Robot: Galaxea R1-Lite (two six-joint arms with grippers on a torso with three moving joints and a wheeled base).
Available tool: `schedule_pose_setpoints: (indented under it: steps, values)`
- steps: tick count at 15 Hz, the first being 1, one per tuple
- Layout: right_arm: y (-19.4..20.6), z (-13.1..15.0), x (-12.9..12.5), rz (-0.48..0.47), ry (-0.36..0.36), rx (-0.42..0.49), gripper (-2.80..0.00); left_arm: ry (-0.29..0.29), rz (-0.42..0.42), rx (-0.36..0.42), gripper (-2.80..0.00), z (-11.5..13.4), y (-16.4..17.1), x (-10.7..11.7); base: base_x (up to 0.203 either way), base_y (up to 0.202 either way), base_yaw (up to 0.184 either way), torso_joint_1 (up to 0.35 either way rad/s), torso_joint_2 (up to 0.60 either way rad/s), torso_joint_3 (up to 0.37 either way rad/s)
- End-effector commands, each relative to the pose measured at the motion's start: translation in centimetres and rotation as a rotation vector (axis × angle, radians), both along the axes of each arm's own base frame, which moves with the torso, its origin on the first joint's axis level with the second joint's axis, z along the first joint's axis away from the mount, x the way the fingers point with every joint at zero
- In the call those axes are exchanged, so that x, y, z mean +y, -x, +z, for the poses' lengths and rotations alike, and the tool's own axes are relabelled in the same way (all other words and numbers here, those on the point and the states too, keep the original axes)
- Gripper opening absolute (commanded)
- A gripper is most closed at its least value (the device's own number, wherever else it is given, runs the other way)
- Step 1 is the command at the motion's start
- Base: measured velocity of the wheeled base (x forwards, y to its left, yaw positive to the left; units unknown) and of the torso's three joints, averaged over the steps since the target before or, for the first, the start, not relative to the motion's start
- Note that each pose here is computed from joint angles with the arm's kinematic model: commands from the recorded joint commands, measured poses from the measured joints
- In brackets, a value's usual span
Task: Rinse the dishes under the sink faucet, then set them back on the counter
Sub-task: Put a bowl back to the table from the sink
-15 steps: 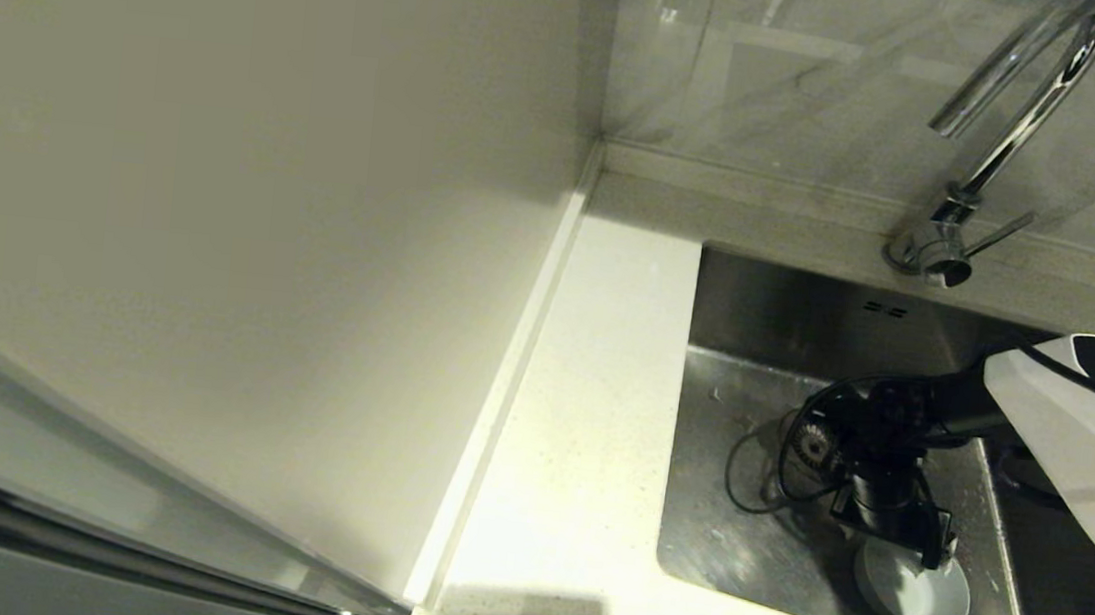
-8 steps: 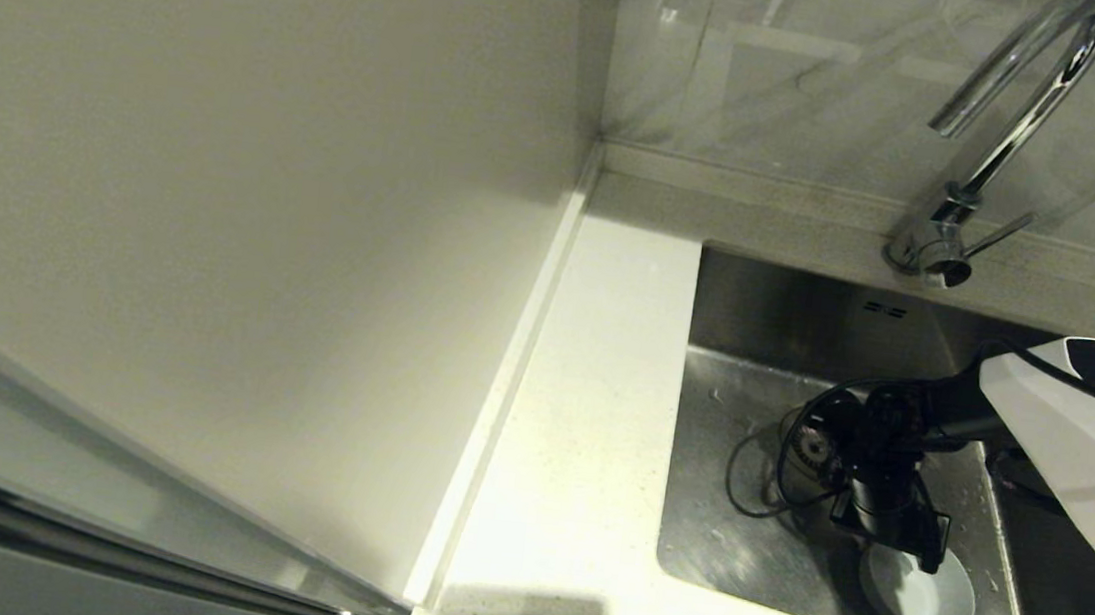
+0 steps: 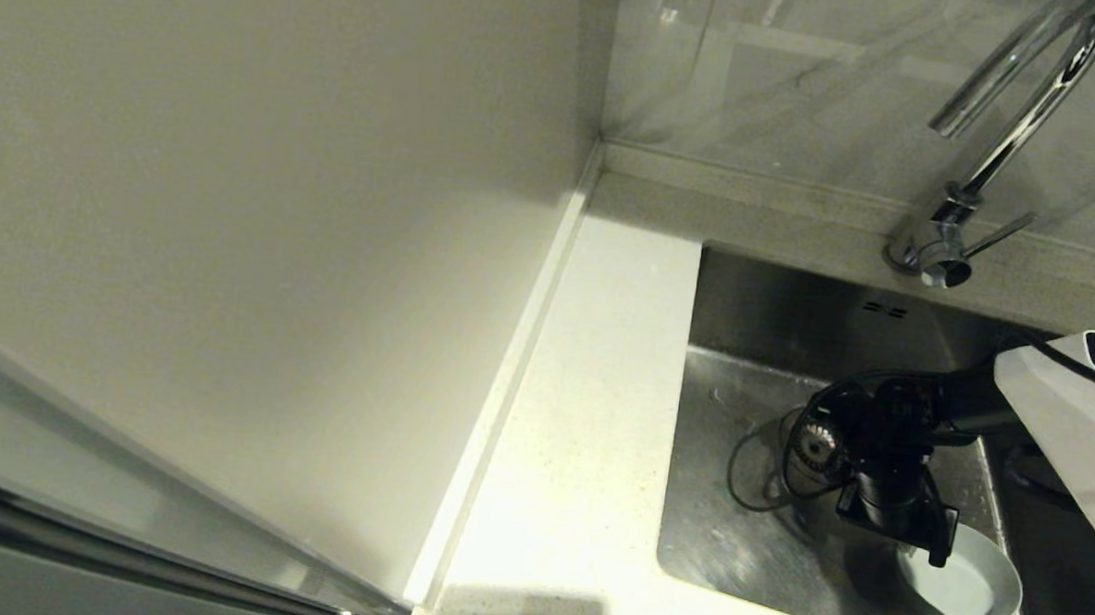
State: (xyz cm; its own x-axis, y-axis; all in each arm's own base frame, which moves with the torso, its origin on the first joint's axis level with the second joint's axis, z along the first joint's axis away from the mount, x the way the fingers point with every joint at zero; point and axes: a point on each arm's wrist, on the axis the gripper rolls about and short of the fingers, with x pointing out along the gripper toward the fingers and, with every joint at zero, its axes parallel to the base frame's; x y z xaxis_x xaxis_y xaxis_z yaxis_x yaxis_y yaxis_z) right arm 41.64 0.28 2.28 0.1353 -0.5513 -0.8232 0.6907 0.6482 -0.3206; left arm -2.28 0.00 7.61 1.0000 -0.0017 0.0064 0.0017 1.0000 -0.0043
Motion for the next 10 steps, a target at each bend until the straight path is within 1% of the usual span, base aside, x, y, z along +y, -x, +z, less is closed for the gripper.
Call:
schedule_pose_setpoints:
  steps: [1, 3, 5, 7, 8, 9, 10]
  values:
    - [0.4, 1.9, -0.3, -0.014, 0.020, -0.025, -2.80, 0.000, 0.000, 0.003, -2.80, -0.1, 0.0, 0.0, 0.000, 0.000, 0.000, 0.000, 0.00, 0.000]
    - [1.1, 4.4, -0.3, -0.007, 0.029, -0.056, -2.80, 0.000, 0.000, 0.002, -2.80, -0.1, 0.0, 0.0, 0.000, 0.000, 0.000, 0.000, 0.00, 0.000]
    - [2.9, 8.4, 0.6, 0.045, 0.023, -0.102, -2.80, 0.000, 0.000, 0.003, -2.80, -0.1, 0.0, 0.0, 0.000, 0.000, 0.000, 0.000, 0.00, 0.000]
    - [5.6, 13.2, 1.7, 0.123, 0.005, -0.178, -2.80, 0.000, 0.000, 0.002, -2.80, -0.1, 0.0, 0.0, 0.000, 0.000, 0.000, 0.000, 0.00, 0.000]
    - [7.2, 15.7, 2.3, 0.179, -0.028, -0.227, -2.80, 0.000, 0.000, 0.002, -2.80, -0.1, 0.0, 0.0, 0.000, 0.000, 0.000, 0.000, 0.00, 0.000]
    - [8.8, 18.0, 3.0, 0.250, -0.098, -0.272, -2.80, 0.000, 0.000, 0.002, -2.80, 0.0, 0.0, 0.0, 0.000, 0.000, 0.000, 0.000, 0.00, 0.000]
    - [10.3, 19.7, 3.9, 0.351, -0.246, -0.291, -2.80, 0.000, 0.000, 0.003, -2.80, -0.1, 0.0, 0.0, 0.000, 0.000, 0.000, 0.000, 0.00, 0.000]
